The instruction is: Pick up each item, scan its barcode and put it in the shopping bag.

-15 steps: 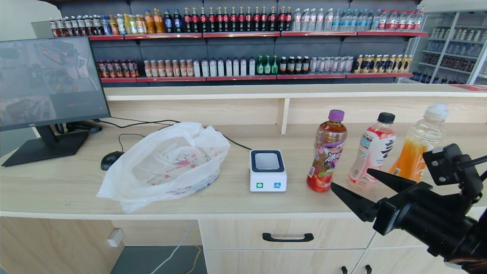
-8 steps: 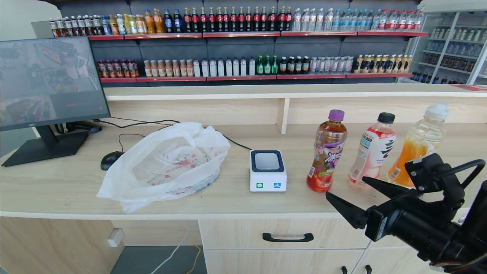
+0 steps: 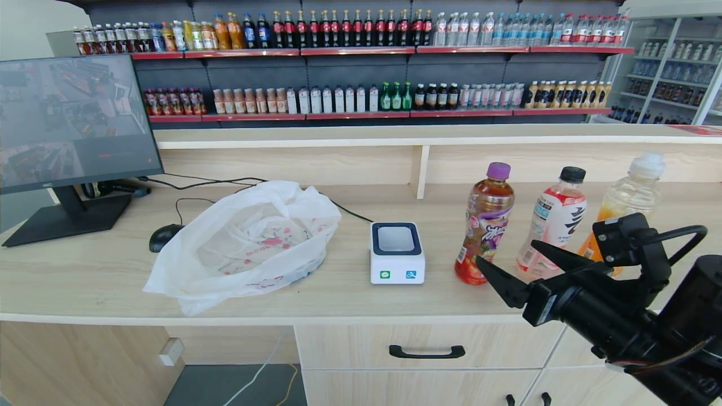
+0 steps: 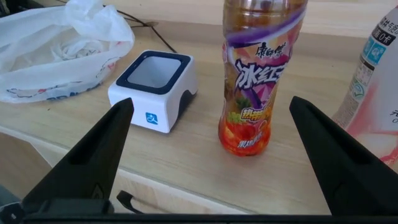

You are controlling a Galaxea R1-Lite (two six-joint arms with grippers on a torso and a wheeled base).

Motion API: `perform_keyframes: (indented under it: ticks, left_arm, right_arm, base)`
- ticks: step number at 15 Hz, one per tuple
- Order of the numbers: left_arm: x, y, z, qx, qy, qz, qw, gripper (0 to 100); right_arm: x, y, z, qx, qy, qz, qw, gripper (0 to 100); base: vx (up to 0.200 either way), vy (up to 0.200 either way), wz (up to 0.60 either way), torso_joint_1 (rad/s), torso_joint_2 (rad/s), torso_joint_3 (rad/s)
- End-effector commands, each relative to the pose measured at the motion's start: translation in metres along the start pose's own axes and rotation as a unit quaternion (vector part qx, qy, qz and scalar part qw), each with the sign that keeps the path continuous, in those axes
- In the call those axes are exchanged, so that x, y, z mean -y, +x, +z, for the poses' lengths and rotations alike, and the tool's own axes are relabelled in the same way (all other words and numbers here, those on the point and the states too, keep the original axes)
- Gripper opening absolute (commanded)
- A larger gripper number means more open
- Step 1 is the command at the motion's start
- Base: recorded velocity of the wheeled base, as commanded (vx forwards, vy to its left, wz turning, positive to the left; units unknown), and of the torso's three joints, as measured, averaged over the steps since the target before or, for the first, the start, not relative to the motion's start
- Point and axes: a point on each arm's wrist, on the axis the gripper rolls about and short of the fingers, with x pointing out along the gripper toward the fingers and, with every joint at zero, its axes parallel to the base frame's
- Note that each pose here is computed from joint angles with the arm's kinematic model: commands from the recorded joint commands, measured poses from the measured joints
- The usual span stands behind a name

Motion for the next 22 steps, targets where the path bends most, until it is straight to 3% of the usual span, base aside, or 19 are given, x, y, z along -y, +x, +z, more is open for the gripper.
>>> perform_keyframes:
  ticks: [1, 5, 13, 22]
  left_arm:
    - [0.0, 0.0, 0.0, 0.0, 0.0, 0.0, 1.0, 100]
    - [0.0, 0.0, 0.0, 0.0, 0.0, 0.0, 1.0, 100]
    - [0.0, 0.0, 0.0, 0.0, 0.0, 0.0, 1.0, 100]
    - [0.0, 0.0, 0.0, 0.0, -0.001, 0.001, 1.0, 100]
  right_arm:
    - [0.008, 0.014, -0.008, -0.015, -0.004, -0.023, 1.0, 100]
    - [0.005, 0.041, 0.016, 0.013, -0.004, -0.023, 1.0, 100]
    - [0.018, 0.062, 0.0, -0.029, -0.013, -0.055, 0.998, 100]
    - [0.028, 0.071, -0.008, -0.041, -0.014, -0.076, 0.996, 100]
  base:
    - [0.0, 0.0, 0.0, 0.0, 0.0, 0.0]
    - [0.0, 0.0, 0.0, 0.0, 0.0, 0.0]
    - [0.0, 0.0, 0.0, 0.0, 0.0, 0.0]
    - [0.0, 0.0, 0.0, 0.0, 0.0, 0.0]
